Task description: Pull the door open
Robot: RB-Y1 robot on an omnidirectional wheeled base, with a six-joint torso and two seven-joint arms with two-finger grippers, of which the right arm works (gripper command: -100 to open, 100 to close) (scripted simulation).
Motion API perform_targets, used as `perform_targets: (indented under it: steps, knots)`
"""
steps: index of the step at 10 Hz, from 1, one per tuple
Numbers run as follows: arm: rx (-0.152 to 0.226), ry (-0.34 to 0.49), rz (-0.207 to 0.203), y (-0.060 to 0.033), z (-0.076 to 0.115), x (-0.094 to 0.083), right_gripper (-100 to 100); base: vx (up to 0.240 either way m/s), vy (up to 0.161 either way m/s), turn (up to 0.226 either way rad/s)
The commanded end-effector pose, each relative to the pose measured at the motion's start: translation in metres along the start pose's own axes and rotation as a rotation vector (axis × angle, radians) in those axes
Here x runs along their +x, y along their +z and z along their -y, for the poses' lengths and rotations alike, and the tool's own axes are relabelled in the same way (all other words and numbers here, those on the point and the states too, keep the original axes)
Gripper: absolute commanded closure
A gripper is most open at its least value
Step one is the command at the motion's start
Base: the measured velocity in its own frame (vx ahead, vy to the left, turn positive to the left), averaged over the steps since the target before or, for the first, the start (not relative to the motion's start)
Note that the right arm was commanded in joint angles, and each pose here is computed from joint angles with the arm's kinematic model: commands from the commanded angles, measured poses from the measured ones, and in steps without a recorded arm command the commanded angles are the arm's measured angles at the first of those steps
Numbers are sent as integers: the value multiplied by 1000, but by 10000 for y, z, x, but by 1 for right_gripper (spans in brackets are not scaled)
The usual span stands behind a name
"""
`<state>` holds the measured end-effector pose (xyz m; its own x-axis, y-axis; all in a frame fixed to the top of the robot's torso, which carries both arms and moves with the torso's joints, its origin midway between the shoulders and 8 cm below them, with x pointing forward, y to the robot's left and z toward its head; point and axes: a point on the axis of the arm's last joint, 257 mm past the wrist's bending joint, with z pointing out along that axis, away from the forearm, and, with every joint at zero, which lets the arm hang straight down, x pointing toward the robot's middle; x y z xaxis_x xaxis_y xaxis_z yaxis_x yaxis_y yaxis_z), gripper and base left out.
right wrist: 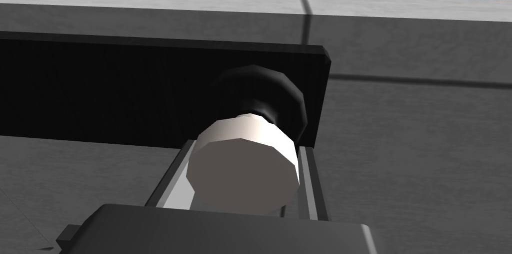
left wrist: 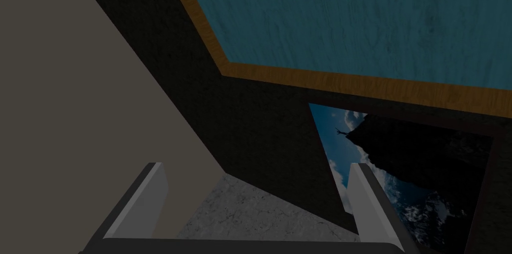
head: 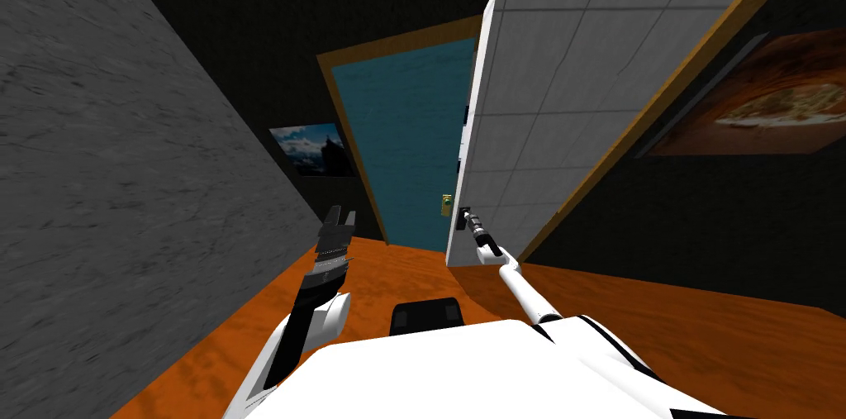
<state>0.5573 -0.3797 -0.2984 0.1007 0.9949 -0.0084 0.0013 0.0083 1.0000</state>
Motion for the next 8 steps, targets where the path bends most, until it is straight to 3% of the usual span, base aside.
perform_targets:
  steps: [1,3,8]
  knots:
    - [2,2,1,-6,9,-4,100,-9,1,-3]
    - [4,-1,-15,-21,16,28,100,-50,-28,45]
    - [-1,2,-89,-59,-15,230,100,-218,-131,151]
